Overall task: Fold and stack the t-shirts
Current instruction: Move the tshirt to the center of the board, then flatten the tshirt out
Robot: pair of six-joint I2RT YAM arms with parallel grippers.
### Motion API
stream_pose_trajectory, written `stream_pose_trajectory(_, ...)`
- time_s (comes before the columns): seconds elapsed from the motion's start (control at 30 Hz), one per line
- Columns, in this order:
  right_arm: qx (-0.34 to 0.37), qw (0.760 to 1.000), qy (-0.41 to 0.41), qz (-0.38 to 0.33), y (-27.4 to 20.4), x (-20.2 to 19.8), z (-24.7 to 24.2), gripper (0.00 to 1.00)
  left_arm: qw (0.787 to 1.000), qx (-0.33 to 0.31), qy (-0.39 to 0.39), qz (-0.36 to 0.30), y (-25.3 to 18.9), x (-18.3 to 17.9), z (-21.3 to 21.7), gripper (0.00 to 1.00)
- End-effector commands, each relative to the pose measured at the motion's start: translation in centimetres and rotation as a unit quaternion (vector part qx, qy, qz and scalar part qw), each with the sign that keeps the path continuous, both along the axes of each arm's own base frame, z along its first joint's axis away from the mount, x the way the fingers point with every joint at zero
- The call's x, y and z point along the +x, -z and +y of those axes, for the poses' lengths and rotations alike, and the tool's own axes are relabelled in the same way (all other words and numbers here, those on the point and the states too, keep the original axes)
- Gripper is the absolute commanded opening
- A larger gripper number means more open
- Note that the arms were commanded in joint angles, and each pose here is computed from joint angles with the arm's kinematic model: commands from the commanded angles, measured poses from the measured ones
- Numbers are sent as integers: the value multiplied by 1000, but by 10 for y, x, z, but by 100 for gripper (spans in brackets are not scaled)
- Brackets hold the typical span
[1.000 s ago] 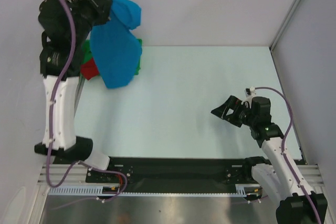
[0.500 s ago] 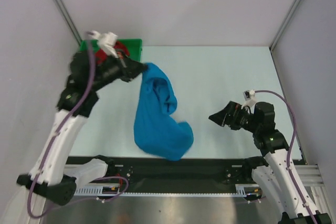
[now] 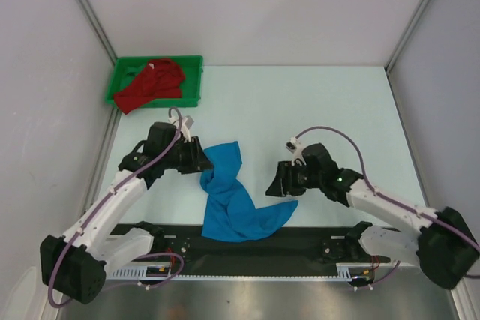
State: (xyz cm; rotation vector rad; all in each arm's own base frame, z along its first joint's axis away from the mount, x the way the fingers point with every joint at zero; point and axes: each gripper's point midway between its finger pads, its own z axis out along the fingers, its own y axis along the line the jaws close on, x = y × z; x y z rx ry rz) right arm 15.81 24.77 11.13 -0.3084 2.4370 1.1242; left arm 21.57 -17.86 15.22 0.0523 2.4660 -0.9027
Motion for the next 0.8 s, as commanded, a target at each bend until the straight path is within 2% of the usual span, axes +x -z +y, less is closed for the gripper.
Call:
stream_pose_trajectory(0.0,33,998,27,-49,-16,45,30,56,988,105,-103,-38,-1,10,48,48)
stream_pose_trajectory(0.07,29,999,15,-31,-3,55,47,51,982,90,-148,-77,-25,11,57,64)
stream_pose_trajectory(0.1,37,999,12,-33,-11,63,57,50,981,80,-156,-87,-32,11,56,85)
stream_pose_trajectory(0.17,37,999,17,-29,-7,76,66,55,984,43,-135,-107,-49,15,40,88)
stream_pose_trajectory(0.2,37,999,17,-20,-3,85,74,57,986,37,-117,-114,-57,19,32,83)
stream_pose_trajectory(0.27,45,999,17,-13,0,99,79,64,992,63,-81,-80,-46,17,18,65)
stream_pose_trajectory(0.3,59,998,10,-9,-1,109,89,65,991,85,-70,-69,-38,22,11,49)
stream_pose_trajectory(0.33,64,998,8,-8,0,116,92,66,990,98,-67,-70,-34,21,7,44)
stream_pose_trajectory(0.4,83,996,-16,-10,-4,126,101,68,988,106,-66,-90,-33,11,-6,39)
stream_pose_trajectory(0.47,82,996,-38,-11,1,140,110,70,990,94,-62,-80,-20,-8,-20,40)
stream_pose_trajectory(0.5,82,996,-43,-11,3,145,111,71,989,102,-77,-79,-9,-13,-14,51)
stream_pose_trajectory(0.53,77,996,-49,0,15,148,113,71,989,99,-84,-75,-4,-19,-15,58)
stream_pose_trajectory(0.6,84,995,-62,-5,12,158,115,73,989,92,-99,-52,16,-35,-16,71)
stream_pose_trajectory(0.67,78,995,-64,10,29,163,114,73,991,71,-107,-48,23,-43,-19,80)
stream_pose_trajectory(0.7,87,993,-73,11,26,167,115,73,990,58,-121,-33,29,-45,-20,95)
stream_pose_trajectory(0.77,89,992,-89,21,35,166,118,71,990,54,-127,-19,46,-47,-21,97)
